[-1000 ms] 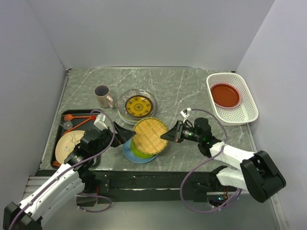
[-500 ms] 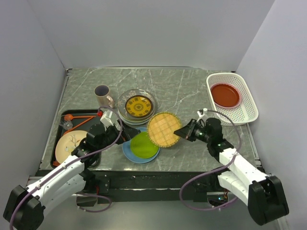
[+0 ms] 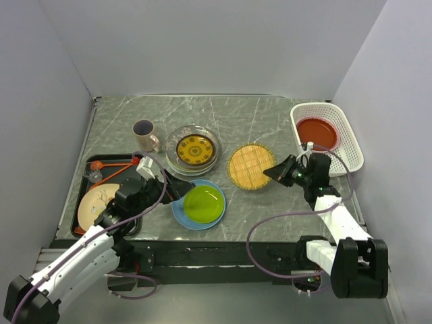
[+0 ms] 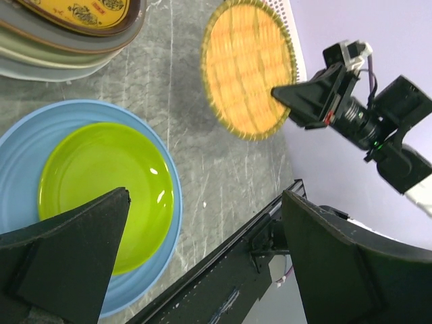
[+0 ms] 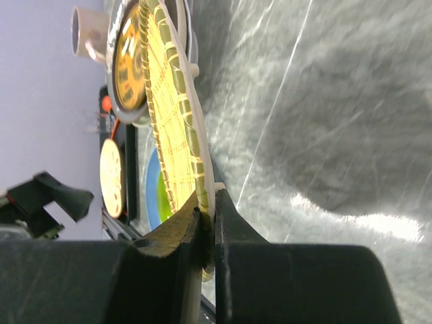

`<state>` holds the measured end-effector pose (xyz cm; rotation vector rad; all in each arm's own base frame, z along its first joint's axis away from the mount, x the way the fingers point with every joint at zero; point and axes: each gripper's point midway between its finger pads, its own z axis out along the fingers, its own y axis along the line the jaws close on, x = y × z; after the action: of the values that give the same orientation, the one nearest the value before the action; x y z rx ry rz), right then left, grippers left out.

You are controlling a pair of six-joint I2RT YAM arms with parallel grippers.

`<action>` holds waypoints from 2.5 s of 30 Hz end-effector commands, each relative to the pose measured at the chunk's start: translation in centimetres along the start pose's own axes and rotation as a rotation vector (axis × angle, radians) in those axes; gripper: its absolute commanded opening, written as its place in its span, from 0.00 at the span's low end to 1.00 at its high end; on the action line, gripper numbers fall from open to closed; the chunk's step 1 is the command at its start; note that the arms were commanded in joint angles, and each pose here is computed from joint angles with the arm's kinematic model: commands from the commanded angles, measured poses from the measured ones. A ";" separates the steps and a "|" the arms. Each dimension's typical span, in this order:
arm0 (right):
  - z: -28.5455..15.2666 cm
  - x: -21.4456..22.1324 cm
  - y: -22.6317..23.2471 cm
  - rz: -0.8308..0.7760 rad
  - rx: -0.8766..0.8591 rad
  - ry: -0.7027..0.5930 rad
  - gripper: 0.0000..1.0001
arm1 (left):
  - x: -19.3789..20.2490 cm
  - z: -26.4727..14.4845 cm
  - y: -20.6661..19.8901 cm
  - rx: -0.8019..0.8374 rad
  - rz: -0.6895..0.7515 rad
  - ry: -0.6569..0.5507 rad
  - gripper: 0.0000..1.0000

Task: Place the plates into the plastic bin on the countertop
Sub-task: Place the plate in the plastic bin.

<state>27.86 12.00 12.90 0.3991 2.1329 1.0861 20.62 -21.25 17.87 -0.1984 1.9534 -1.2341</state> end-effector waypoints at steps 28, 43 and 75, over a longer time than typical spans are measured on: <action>-1.3 -13.7 -1.0 0.120 0.004 -0.311 0.00 | -0.2 -0.5 -0.2 -0.009 0.004 -0.009 0.99; -4.2 -18.4 -3.7 0.238 0.059 -0.541 0.00 | 0.7 2.1 -0.3 0.041 0.020 0.063 0.99; -8.8 -23.7 -11.2 0.492 0.152 -0.867 0.00 | 1.3 0.9 1.4 -0.025 0.021 0.055 0.99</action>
<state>38.32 -11.57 16.04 1.3037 1.4458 0.7903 20.73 -21.77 15.69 -0.1784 2.0266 -1.2160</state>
